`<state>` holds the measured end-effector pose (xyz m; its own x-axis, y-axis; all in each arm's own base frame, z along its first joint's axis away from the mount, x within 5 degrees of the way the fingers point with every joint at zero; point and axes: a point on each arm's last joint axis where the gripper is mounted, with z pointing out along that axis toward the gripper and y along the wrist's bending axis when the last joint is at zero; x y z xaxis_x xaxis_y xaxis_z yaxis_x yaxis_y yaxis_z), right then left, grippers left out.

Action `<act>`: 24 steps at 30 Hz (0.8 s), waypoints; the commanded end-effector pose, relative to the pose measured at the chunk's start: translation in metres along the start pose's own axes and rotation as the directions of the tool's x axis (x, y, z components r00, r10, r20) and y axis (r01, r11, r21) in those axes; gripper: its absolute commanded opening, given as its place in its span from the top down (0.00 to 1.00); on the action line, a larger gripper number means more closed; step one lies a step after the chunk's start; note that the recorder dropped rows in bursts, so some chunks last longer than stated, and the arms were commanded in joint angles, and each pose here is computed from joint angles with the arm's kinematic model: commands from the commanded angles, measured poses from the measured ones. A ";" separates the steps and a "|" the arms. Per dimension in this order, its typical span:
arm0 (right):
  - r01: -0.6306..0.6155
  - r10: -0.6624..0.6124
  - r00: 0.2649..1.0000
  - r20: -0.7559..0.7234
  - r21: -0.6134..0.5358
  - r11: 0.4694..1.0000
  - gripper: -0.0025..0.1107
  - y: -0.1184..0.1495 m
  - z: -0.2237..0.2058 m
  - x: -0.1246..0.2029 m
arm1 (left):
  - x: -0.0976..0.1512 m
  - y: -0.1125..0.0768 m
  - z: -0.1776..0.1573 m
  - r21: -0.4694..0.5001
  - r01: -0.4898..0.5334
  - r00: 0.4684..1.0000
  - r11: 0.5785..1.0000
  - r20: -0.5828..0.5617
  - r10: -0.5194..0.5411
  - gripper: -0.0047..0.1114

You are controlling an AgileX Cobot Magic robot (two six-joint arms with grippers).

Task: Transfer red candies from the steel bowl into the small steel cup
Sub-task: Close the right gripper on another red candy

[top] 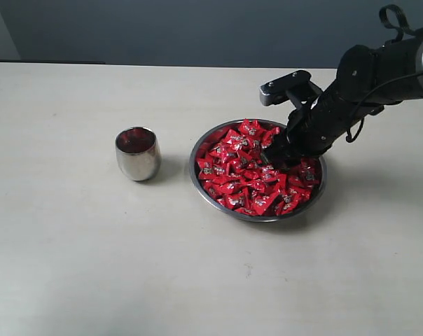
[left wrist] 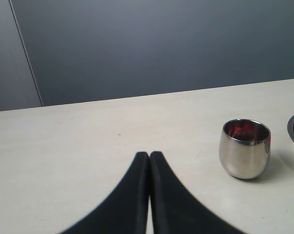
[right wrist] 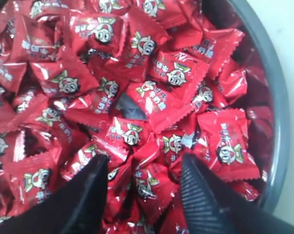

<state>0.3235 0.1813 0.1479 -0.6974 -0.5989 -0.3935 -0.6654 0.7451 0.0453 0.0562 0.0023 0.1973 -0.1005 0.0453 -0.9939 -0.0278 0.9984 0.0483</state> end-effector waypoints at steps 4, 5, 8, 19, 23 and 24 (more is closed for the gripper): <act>-0.004 0.003 1.000 0.009 0.012 1.000 0.57 -0.005 0.000 0.001 | 0.001 0.000 0.000 0.003 0.000 1.000 1.000 0.006 0.000 0.96; -0.004 0.003 1.000 0.009 0.012 1.000 0.57 -0.005 0.000 0.001 | 0.001 0.000 0.000 0.003 0.000 1.000 1.000 0.006 0.000 0.96; -0.005 0.005 1.000 0.001 0.008 1.000 0.57 -0.004 0.000 0.001 | 0.001 0.000 0.000 0.003 0.000 1.000 1.000 0.006 0.000 0.96; -0.047 0.047 0.999 0.004 0.011 0.999 0.57 -0.013 -0.001 0.003 | 0.001 0.000 0.000 0.003 0.000 1.000 1.000 0.006 0.000 0.96; -0.081 0.081 0.997 -0.007 -0.008 0.997 0.57 -0.014 -0.002 0.005 | 0.001 0.000 0.000 0.003 0.000 1.000 1.000 0.006 0.000 0.96; -0.084 0.084 0.996 -0.008 -0.014 0.996 0.57 -0.014 -0.002 0.005 | 0.001 0.000 0.000 0.003 0.000 1.000 1.000 0.006 0.000 0.96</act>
<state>0.3294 0.1695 0.1479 -0.7358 -0.5527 -0.3913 -0.6220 0.7801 0.0678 0.0562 0.0023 0.1973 -0.1005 0.0453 -0.9939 -0.0278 0.9984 0.0483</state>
